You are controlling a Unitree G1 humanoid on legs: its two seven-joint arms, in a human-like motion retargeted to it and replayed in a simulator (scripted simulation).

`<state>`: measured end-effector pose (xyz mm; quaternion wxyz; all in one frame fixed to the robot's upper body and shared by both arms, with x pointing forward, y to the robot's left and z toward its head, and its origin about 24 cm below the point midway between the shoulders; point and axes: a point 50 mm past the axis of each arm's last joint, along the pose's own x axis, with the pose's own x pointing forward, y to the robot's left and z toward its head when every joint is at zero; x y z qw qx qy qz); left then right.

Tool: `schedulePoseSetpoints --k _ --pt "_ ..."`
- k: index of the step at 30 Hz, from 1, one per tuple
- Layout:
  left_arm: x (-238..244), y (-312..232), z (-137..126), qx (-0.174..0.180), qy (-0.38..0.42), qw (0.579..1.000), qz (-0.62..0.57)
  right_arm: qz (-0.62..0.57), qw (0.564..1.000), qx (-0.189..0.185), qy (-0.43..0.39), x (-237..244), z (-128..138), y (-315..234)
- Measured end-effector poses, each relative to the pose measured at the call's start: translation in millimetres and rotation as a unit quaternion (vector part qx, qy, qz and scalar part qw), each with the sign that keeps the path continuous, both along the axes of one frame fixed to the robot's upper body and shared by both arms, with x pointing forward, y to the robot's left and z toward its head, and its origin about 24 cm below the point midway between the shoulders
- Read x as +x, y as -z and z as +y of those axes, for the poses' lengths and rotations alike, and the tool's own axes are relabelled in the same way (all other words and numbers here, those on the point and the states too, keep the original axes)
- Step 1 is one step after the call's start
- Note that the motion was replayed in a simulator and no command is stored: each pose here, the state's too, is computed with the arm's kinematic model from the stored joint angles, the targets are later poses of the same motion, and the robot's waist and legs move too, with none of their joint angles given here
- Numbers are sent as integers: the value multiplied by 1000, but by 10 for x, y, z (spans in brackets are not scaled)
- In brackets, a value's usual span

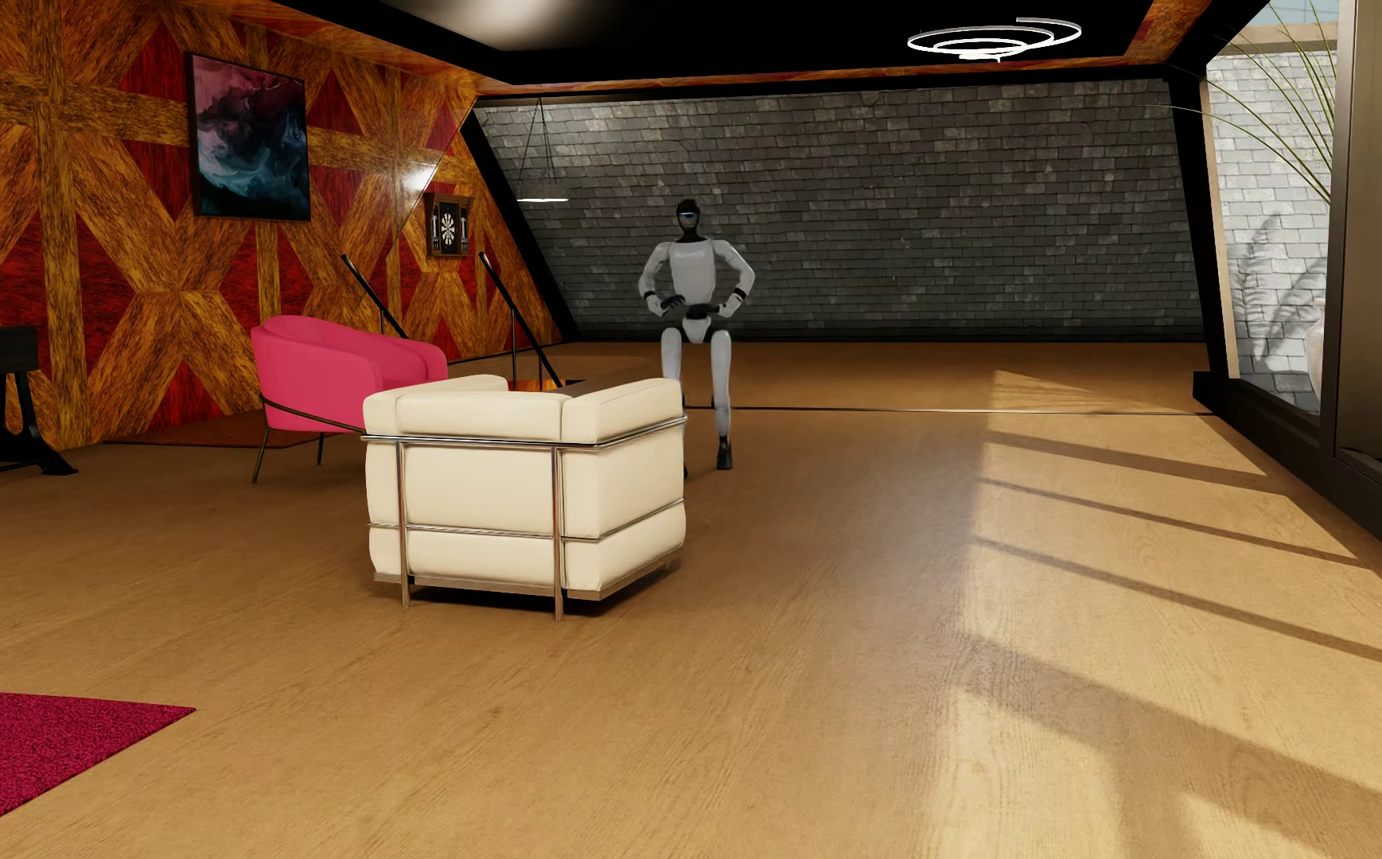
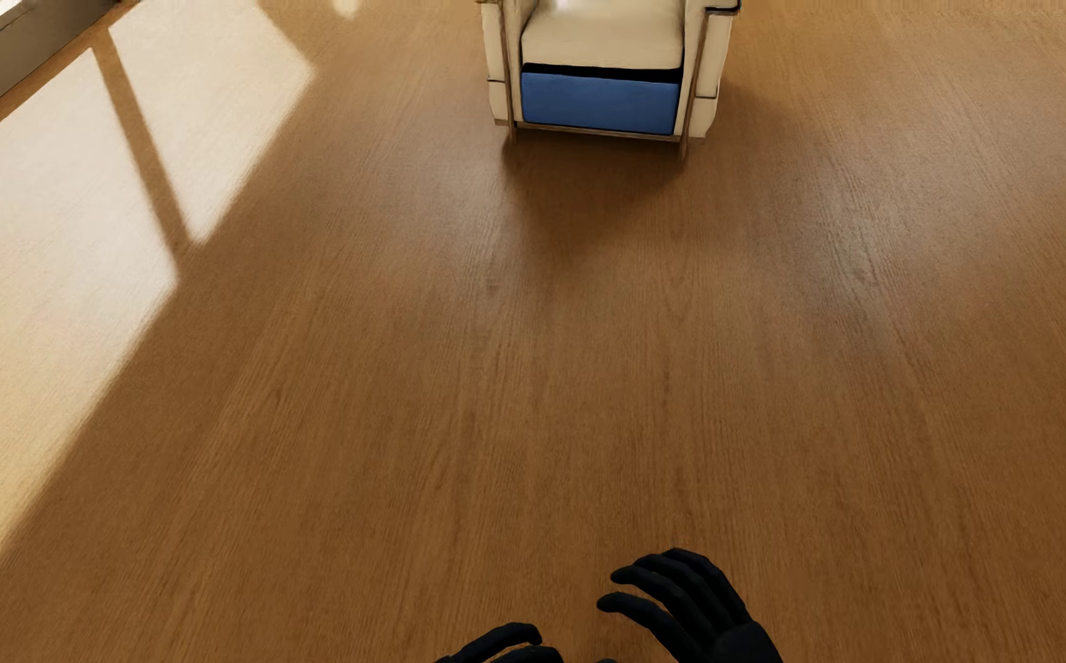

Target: Head to the light yellow armchair

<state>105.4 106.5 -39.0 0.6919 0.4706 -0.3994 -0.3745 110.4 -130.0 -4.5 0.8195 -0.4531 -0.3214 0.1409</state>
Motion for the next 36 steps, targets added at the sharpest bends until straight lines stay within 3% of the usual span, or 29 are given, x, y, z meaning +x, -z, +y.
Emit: schedulePoseSetpoints --k 4,7,12,21,24,27,29,32,36 --pt "-20 77 199 58 32 998 25 18 1000 7 -6 -37 63 70" --pt "45 3 178 47 26 999 6 19 999 33 0 -3 119 30" --pt "11 -18 233 56 15 998 -18 53 999 10 -9 -112 91 156" --pt "99 -49 164 48 -8 998 -37 71 997 12 -3 -127 64 174" --pt "194 -179 10 -2 6 997 -79 86 996 13 37 -137 -9 237" --pt "159 -108 37 14 8 998 -68 91 995 -31 6 -201 -117 282" --pt "117 -88 -11 2 7 999 -52 79 995 -62 -30 -184 -167 270" --pt "119 -169 -148 -37 18 998 -47 69 996 -56 -30 -130 -156 228" --pt "-38 -48 -93 -13 28 999 -12 39 996 -70 -35 -79 -173 159"
